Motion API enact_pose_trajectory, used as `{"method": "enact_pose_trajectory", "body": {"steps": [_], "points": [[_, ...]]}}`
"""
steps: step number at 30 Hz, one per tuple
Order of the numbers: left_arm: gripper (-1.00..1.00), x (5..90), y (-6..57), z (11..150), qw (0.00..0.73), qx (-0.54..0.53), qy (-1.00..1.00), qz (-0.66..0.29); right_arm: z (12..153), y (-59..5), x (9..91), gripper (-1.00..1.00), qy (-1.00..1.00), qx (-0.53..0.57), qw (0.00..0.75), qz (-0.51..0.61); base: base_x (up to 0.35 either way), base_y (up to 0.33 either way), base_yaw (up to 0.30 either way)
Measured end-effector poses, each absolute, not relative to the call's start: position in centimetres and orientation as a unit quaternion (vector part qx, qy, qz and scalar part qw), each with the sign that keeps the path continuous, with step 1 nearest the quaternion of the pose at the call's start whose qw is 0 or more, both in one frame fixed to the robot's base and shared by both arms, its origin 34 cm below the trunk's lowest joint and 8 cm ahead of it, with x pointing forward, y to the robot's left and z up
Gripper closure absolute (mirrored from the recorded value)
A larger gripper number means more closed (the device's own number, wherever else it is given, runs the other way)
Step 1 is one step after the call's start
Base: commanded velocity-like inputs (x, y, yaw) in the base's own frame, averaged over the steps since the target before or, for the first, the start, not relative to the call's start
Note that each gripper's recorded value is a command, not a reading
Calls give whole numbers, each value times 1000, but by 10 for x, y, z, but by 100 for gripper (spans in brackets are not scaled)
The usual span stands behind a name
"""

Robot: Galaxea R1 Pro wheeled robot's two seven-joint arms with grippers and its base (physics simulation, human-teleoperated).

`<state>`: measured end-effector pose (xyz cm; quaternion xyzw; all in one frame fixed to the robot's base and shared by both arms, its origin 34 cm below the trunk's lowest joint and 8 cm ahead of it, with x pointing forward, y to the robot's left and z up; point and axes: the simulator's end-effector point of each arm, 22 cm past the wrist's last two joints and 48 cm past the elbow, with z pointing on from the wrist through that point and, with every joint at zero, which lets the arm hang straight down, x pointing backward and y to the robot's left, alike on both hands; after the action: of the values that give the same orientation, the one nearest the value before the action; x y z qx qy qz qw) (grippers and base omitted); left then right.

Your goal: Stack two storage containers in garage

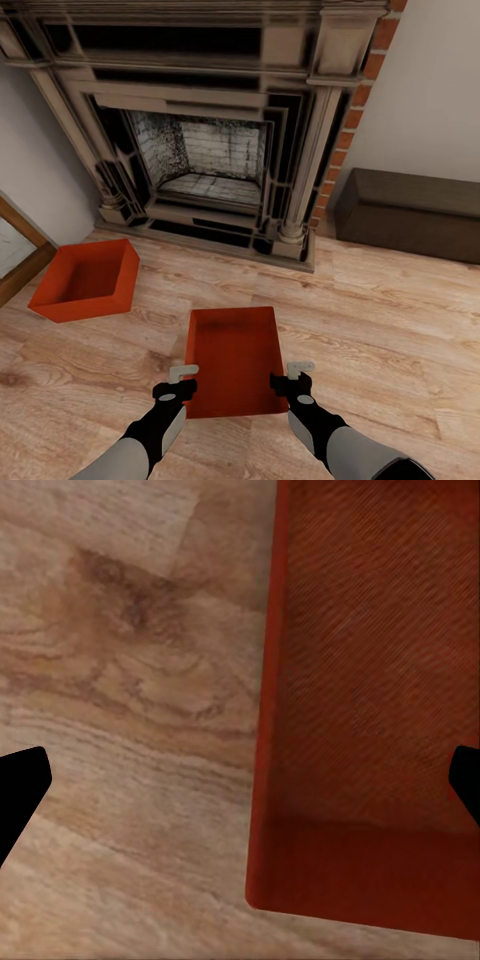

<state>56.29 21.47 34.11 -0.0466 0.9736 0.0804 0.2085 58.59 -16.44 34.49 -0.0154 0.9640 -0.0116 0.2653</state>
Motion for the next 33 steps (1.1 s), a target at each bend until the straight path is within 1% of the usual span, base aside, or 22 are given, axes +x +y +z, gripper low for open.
{"method": "enact_pose_trajectory", "body": {"steps": [33], "points": [[-100,557,218,276,220,-49,971,83,278,-159,576,-100,963,-17,268,-8,0,0,0]]}}
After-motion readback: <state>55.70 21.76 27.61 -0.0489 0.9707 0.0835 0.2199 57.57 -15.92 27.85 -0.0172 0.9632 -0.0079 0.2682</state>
